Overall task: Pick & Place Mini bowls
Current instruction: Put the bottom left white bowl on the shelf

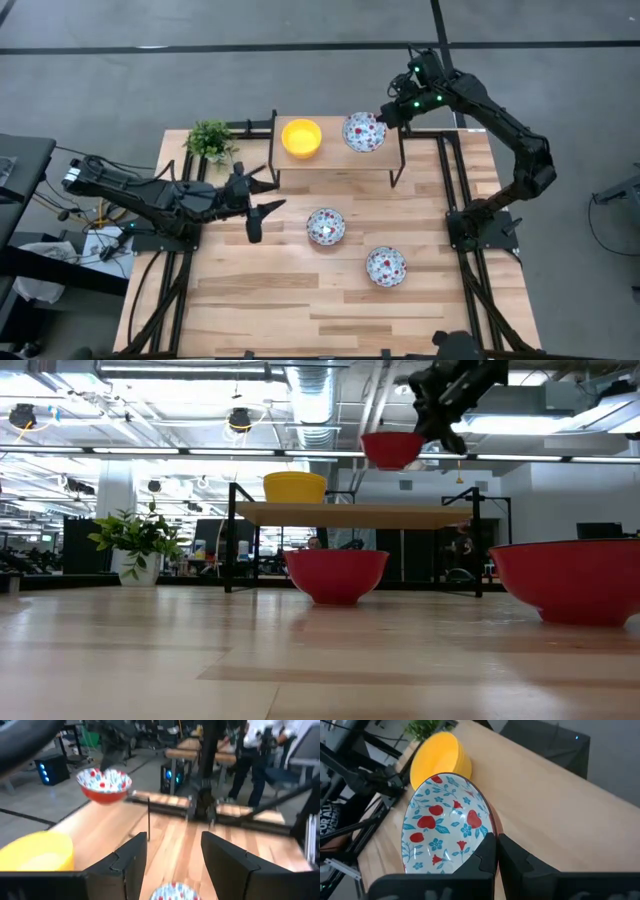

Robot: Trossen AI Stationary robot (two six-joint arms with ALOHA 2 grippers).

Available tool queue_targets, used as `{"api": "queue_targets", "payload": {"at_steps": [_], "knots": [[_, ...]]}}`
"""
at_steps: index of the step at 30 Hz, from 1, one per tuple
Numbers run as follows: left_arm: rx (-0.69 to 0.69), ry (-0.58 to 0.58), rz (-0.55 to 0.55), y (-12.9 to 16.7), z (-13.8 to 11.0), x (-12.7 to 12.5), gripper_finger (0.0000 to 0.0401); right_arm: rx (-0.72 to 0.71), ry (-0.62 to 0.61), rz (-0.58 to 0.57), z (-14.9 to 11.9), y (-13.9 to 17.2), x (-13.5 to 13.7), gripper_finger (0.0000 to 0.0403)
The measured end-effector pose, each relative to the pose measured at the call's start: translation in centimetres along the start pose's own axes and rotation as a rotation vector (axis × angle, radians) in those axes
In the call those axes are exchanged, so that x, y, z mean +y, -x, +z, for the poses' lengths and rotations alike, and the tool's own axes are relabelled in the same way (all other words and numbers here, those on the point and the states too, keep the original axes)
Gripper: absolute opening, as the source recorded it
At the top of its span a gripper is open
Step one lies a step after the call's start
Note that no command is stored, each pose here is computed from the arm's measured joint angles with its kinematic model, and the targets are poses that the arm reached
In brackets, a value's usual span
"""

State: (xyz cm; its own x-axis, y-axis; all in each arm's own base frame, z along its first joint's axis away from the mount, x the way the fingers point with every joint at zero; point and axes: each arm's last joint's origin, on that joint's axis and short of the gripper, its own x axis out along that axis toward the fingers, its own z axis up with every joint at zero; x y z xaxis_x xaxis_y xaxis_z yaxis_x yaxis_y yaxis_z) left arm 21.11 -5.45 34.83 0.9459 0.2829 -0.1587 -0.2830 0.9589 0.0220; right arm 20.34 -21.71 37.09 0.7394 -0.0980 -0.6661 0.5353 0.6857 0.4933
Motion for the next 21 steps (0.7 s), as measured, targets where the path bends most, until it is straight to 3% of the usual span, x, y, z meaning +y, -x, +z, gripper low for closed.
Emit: {"api": "queue_targets", "payload": {"at_steps": [9, 14, 21], "knots": [[0.014, 0.021, -0.022, 0.7, -2.8, 0.6, 0.0187, 0.039, -0.016, 0.010, 0.5, -1.7, -1.5, 0.0000], [0.005, 0.024, -0.105, 1.8, -3.7, 1.1, 0.0186, 0.064, -0.037, 0.000, 0.6, -2.6, -2.6, 0.0000], [-0.019, 0.041, -0.143, 3.0, -5.1, 2.0, 0.0186, 0.106, -0.063, -0.013, 0.6, -3.5, -3.8, 0.0000]]}}
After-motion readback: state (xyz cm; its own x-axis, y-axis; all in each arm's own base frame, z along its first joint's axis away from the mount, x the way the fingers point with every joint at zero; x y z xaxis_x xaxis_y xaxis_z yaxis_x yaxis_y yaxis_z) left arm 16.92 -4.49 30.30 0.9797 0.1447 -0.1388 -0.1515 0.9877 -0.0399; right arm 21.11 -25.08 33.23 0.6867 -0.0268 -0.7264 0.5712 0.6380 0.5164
